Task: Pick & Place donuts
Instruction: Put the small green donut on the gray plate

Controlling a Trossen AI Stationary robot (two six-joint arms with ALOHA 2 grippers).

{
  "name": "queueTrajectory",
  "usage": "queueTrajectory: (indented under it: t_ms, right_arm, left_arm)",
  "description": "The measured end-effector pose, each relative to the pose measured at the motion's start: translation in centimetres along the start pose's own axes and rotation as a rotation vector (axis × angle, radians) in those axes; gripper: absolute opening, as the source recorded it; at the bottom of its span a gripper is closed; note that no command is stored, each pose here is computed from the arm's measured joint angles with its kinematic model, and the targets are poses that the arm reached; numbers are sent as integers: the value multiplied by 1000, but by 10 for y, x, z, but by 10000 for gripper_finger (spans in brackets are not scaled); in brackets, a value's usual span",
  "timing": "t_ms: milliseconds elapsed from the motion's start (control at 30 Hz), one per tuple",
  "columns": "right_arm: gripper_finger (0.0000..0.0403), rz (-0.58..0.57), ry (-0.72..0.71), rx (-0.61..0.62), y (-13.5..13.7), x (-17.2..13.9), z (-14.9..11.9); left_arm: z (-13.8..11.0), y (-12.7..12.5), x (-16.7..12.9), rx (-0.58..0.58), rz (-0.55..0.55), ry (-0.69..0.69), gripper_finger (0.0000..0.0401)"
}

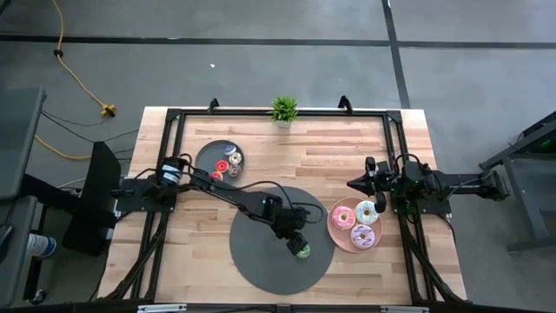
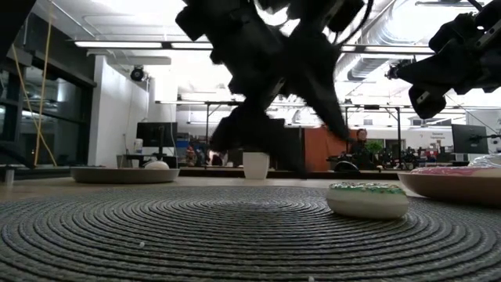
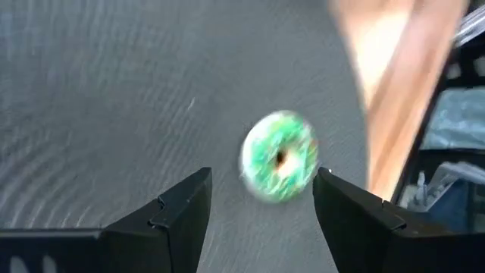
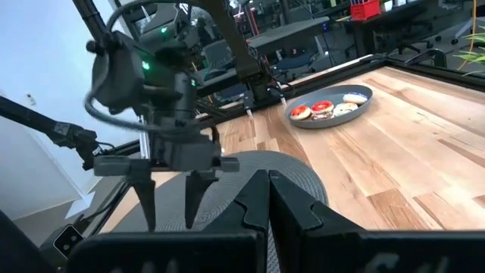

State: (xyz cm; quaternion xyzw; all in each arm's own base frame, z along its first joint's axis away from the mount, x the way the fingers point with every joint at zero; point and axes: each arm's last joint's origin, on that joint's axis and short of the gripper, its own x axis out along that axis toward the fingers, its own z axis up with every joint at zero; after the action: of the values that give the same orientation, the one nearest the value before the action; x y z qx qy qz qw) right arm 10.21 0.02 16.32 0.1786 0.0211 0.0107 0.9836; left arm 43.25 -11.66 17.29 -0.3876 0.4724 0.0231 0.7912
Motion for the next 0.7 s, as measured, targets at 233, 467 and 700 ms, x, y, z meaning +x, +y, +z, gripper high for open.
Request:
queueTrajectory:
  t_ms: [233, 467, 700]
  right_arm:
    - [0, -3, 6, 0, 0, 0, 0]
    - [0, -6, 17, 0, -1, 1, -1]
    - [0, -7, 19, 1, -1, 1, -1]
  left_arm:
    - [4, -11, 15, -33, -28, 69, 220]
    - [4, -11, 19, -49, 13, 79, 220]
    - [2, -8, 23, -59, 27, 86, 220]
